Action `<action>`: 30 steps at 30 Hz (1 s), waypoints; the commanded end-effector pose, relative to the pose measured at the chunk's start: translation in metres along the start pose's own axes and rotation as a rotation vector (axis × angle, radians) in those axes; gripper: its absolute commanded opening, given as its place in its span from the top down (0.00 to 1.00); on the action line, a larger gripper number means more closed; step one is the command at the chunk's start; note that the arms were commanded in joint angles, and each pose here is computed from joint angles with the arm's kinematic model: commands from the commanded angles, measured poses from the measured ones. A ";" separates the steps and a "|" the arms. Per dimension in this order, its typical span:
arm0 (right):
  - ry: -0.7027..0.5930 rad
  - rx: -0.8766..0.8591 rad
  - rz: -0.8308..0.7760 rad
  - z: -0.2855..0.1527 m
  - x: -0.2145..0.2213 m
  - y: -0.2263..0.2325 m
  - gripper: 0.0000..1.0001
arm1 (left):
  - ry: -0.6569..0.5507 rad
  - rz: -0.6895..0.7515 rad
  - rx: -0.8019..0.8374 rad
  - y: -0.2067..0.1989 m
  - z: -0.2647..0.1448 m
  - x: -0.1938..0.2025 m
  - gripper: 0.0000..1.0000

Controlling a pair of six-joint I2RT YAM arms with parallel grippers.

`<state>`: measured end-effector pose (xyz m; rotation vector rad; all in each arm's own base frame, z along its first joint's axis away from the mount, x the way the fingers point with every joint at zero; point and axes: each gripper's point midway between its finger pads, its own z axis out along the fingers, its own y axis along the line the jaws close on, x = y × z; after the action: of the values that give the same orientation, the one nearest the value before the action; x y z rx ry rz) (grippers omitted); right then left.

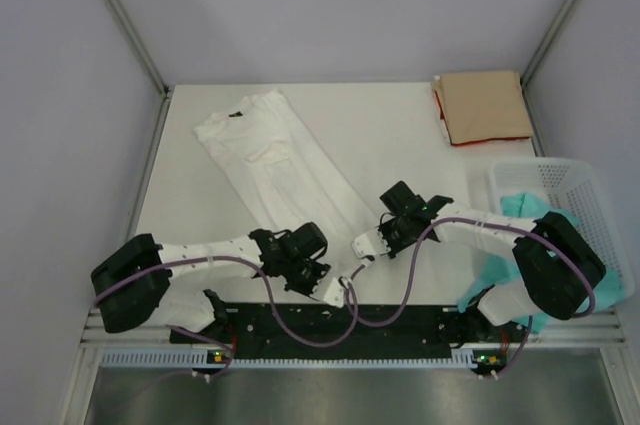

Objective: Fold and stack the t-shirts
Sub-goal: Grab the bottom of the folded rectangular tshirt with both arms, then fold the folded rectangular tshirt in 1/3 of the way

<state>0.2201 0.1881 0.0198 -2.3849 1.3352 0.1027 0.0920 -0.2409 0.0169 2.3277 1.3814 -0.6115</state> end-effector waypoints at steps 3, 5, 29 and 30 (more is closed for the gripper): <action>-0.078 0.028 0.015 -0.023 -0.029 -0.009 1.00 | 0.025 -0.097 -0.171 0.027 -0.036 -0.008 1.00; -0.131 0.099 0.045 -0.043 -0.044 -0.025 1.00 | -0.004 -0.149 -0.225 0.035 -0.051 -0.011 1.00; -0.360 0.296 0.566 -0.034 -0.063 -0.286 1.00 | -0.072 -1.160 -0.772 0.143 -0.198 0.155 1.00; -0.362 0.296 0.587 -0.028 -0.062 -0.291 1.00 | -0.068 -1.178 -0.789 0.143 -0.201 0.162 1.00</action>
<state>0.4079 0.3420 0.1327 -1.7259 1.6296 0.3695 0.3007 -0.1051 0.1035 0.9223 2.3062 -0.3270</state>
